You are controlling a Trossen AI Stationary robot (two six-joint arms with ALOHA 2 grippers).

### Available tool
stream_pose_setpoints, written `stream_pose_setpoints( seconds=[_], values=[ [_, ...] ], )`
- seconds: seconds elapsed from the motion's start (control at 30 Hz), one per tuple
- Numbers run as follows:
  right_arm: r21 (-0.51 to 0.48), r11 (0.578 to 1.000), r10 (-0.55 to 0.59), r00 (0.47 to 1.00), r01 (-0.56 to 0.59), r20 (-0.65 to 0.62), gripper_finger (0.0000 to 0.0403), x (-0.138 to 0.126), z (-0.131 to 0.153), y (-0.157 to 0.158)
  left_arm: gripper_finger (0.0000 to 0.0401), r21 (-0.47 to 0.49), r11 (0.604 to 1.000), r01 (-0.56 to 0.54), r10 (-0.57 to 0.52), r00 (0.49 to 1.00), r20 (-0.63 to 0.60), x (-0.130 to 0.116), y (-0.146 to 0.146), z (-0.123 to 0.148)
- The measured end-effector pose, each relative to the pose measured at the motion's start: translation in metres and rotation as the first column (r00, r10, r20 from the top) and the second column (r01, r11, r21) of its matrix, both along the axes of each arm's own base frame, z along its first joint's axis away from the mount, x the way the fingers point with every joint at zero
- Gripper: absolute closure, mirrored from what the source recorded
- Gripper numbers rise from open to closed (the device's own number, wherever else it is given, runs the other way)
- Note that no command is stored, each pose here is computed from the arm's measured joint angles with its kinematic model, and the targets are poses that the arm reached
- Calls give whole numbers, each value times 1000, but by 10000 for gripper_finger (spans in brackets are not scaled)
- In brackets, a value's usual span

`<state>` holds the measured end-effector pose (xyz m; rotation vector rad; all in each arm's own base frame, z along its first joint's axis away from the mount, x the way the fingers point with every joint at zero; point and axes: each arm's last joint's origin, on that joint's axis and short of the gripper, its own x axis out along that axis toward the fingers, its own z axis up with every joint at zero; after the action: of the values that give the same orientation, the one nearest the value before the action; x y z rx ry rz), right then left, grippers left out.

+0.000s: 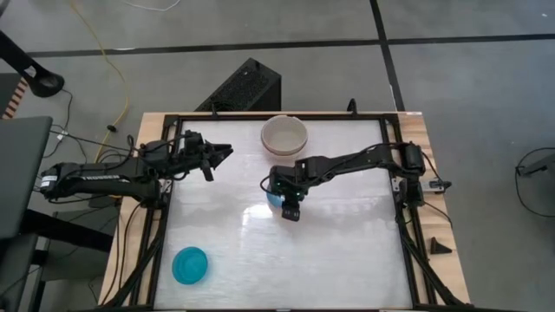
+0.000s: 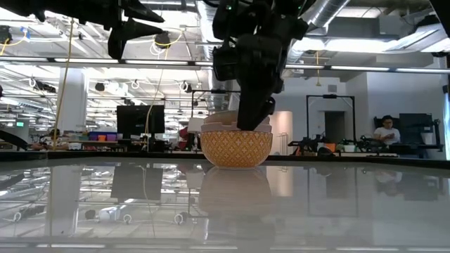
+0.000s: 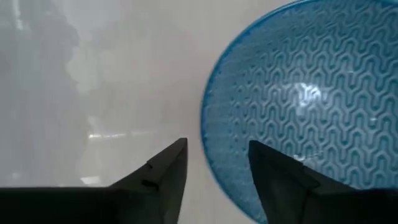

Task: Nest bowls inside each other
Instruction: Stack the blue patterned bowl on top of the grey bowl

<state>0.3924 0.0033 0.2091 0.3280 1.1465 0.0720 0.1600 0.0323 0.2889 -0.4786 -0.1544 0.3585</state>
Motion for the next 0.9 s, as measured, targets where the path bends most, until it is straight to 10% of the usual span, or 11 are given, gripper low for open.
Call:
stream_pose_setpoints(
  seconds=[0.53, 0.9],
  values=[
    [70, 997, 48, 998, -45, -47, 329, 14, -36, 4, 301, -13, 1000, 6, -6, 1000, 12, -1, 0, 1],
    [130, 989, -92, 974, 66, 207, 361, 2, 34, -27, 301, -5, 1000, 5, -5, 1000, 18, -3, -1, 2]
  ],
)
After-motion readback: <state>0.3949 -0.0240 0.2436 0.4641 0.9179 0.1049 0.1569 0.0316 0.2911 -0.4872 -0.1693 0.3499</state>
